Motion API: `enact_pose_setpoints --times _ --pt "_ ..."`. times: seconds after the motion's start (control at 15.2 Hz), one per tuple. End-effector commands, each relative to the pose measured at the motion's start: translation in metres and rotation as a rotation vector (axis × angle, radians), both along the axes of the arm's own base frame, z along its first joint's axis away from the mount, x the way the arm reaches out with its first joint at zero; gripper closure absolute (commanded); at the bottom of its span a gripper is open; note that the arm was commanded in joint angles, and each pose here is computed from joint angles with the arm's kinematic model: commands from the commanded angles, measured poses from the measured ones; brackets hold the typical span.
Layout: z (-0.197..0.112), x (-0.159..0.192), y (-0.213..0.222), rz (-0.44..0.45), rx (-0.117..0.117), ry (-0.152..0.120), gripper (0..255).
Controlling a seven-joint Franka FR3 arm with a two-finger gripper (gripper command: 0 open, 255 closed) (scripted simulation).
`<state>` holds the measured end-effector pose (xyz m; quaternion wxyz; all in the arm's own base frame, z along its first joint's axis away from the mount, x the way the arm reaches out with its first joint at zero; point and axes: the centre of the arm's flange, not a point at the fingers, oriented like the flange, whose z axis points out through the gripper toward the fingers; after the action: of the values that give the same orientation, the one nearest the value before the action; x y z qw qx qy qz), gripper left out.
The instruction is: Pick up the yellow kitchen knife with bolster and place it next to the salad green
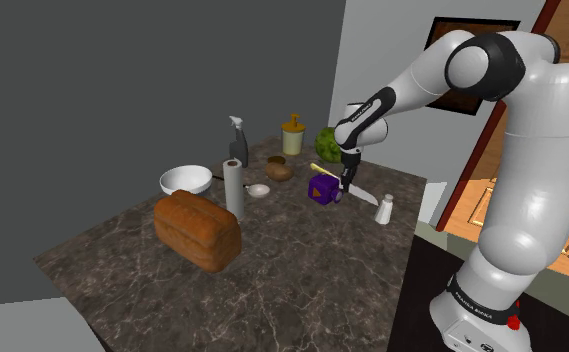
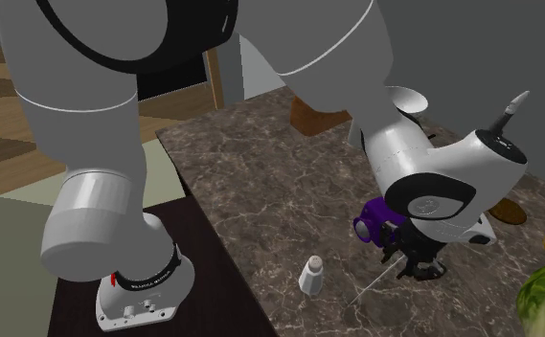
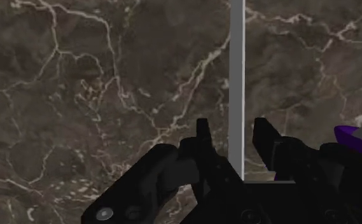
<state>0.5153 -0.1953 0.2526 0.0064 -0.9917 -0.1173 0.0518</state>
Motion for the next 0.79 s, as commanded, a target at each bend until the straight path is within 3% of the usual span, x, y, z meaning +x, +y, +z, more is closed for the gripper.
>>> enact_pose_setpoints --times 0.0,0.26,0.53,0.73 --pt "0.000 0.000 0.000 0.000 0.000 0.000 0" --pt "0.000 0.000 0.000 0.000 0.000 0.000 0" --pt "0.050 0.005 0.000 0.000 0.000 0.000 0" --pt "0.050 0.005 0.000 0.000 0.000 0.000 0"
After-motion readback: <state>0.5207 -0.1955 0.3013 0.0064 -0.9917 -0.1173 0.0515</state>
